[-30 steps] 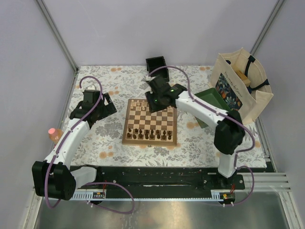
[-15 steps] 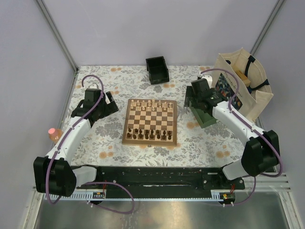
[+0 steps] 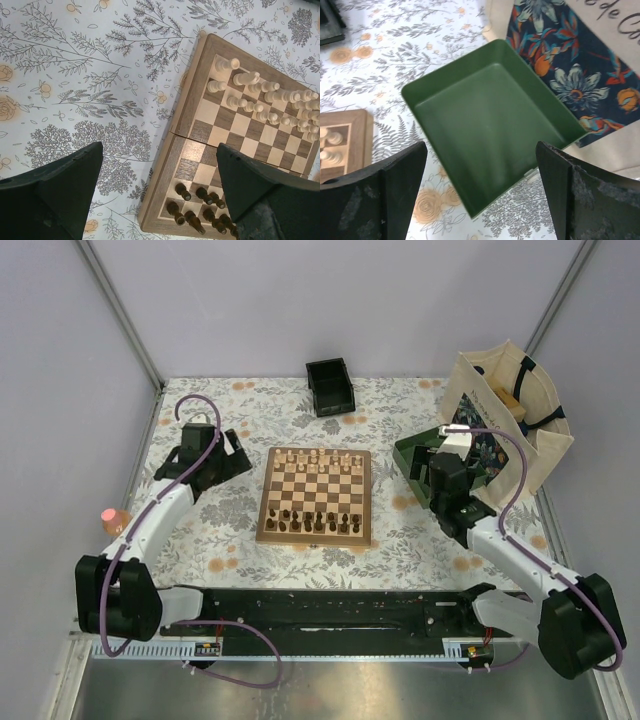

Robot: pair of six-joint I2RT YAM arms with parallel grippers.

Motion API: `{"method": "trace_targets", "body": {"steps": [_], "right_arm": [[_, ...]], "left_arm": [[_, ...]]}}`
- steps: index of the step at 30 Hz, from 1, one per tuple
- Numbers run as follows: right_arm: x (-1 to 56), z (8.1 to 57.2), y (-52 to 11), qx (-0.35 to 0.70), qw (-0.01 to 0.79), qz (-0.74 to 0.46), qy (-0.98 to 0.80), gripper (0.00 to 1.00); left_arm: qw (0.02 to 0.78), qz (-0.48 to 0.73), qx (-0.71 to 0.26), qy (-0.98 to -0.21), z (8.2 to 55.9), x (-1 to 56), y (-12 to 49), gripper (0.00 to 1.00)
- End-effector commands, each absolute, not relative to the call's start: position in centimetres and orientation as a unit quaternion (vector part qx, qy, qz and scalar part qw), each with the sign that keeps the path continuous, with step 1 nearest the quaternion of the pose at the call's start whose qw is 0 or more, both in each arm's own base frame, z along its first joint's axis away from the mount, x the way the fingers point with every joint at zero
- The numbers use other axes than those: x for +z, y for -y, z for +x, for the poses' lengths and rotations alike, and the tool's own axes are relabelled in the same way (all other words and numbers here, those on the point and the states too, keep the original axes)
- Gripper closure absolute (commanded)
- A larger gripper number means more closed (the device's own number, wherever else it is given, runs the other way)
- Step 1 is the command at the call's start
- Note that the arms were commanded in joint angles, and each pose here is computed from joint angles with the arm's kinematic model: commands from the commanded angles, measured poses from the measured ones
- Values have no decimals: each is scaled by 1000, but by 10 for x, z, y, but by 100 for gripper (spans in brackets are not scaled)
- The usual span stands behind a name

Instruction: Set up the chess pieces on the board

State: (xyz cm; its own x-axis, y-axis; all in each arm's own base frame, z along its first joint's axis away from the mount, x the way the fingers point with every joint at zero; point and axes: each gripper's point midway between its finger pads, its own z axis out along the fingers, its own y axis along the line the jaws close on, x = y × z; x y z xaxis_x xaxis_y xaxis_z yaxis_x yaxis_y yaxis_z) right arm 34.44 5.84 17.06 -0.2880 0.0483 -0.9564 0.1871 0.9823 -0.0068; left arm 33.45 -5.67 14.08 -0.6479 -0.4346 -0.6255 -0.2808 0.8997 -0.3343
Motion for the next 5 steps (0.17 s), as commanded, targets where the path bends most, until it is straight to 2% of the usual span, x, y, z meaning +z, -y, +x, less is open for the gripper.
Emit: {"method": "trace_targets", "body": {"steps": [1,5], "right_arm": [[185,348,-34,-130,608,97,-777,1],[160,343,-23,-166,595,102,-780,1]], "left_arm": [[407,-197,-117,-884,352,158,58,1],[423,-203,-107,-877,351,158,53,1]]}}
